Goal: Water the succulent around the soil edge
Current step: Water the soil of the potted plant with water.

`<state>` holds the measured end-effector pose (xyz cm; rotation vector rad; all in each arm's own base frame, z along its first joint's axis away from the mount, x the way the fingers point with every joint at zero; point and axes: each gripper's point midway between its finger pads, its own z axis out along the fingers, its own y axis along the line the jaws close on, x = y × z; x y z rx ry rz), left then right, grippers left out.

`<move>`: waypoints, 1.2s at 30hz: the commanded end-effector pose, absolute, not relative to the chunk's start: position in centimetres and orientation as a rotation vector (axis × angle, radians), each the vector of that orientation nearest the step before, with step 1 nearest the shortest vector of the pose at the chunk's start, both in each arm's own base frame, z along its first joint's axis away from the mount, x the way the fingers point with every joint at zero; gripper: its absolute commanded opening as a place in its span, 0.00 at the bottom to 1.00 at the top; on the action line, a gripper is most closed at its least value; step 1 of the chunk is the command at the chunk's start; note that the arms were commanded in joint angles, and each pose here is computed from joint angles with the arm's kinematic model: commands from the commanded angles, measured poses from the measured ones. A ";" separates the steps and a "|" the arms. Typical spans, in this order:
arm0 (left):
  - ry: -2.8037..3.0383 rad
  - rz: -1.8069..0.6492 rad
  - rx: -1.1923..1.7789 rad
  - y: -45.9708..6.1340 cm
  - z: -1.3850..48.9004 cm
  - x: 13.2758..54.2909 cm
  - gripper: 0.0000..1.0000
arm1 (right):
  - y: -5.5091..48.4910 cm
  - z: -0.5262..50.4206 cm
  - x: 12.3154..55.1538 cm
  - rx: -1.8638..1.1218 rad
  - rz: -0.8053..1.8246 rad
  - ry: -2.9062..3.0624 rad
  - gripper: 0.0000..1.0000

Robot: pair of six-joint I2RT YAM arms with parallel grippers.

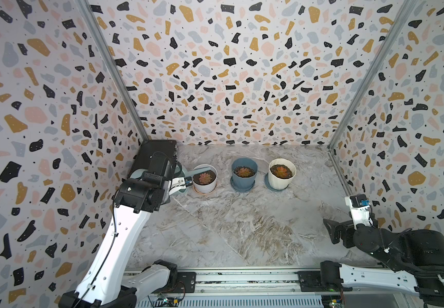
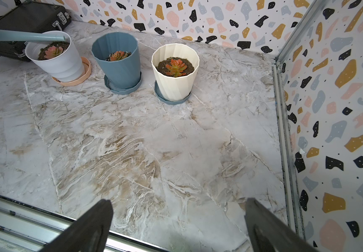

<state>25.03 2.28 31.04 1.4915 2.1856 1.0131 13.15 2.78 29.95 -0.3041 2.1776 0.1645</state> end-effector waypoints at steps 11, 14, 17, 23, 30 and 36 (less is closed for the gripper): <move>2.148 1.091 1.381 3.1 32.8 26.2 0.00 | -1.0 28.7 12.6 -0.392 -0.036 2.219 0.99; 2.149 1.089 1.382 3.1 32.6 26.2 0.00 | -1.1 28.7 12.6 -0.391 -0.036 2.218 0.99; 2.152 1.090 1.384 3.2 32.6 26.2 0.00 | -1.0 28.7 12.6 -0.391 -0.036 2.218 0.99; 2.158 1.091 1.384 3.4 32.5 26.0 0.00 | -1.0 28.7 12.6 -0.391 -0.033 2.220 0.99; 2.170 1.097 1.376 3.7 32.2 25.7 0.00 | -1.0 28.7 12.6 -0.392 -0.036 2.219 0.99; 2.172 1.113 1.353 4.0 32.3 25.8 0.00 | -1.0 28.7 12.6 -0.391 -0.034 2.219 0.99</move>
